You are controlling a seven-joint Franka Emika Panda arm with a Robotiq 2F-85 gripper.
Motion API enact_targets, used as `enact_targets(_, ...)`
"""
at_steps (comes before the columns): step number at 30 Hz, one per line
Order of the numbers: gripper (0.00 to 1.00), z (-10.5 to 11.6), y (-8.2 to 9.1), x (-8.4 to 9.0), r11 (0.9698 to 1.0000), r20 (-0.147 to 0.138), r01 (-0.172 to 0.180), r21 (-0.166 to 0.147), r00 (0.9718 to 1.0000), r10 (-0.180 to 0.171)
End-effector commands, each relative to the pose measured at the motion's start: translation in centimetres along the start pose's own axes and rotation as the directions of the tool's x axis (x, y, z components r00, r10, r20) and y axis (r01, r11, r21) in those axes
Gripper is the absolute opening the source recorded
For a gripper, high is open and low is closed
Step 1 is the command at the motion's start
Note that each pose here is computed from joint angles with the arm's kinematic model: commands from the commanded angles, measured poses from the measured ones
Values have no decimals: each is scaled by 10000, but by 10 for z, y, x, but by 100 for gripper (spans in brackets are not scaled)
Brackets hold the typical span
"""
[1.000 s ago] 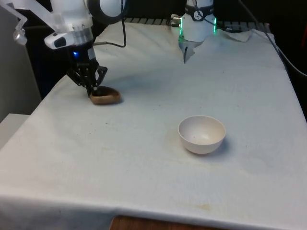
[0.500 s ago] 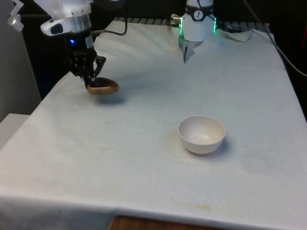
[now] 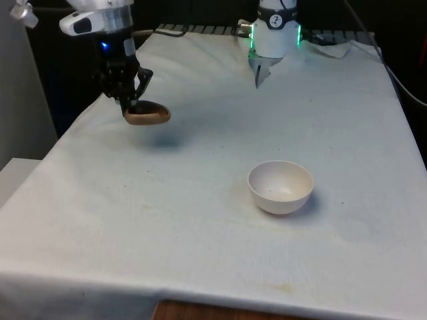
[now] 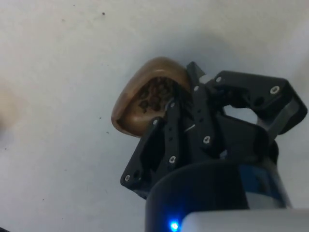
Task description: Pour the coffee beans from the cup into the bowl.
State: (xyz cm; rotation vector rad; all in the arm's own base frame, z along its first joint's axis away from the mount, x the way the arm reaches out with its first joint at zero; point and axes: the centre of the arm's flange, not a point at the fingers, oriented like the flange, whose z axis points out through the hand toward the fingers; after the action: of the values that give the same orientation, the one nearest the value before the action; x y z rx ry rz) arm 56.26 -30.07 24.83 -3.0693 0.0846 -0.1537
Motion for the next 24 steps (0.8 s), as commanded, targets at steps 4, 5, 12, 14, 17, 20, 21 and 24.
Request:
enact_targets(4,12,-6,-10,6,10000,33,-37,-84,10000,37)
enact_targets(5,12,-8,-13,8,10000,7,-25,-95,10000,25)
enact_targets(12,12,-17,-29,18,9998,-82,-12,-178,10000,10)
enact_targets(14,12,-20,-37,22,9998,-88,-6,-185,10000,4)
enact_targets(17,12,-25,-44,26,9998,-122,-2,-218,9999,-1)
enact_targets(20,12,-27,-50,28,9997,-109,13,-249,9999,-16)
enact_targets(21,12,-29,-52,29,9997,-121,6,-261,9999,-9)
enact_targets(24,12,-35,-63,34,9994,-118,39,-332,9999,-43)
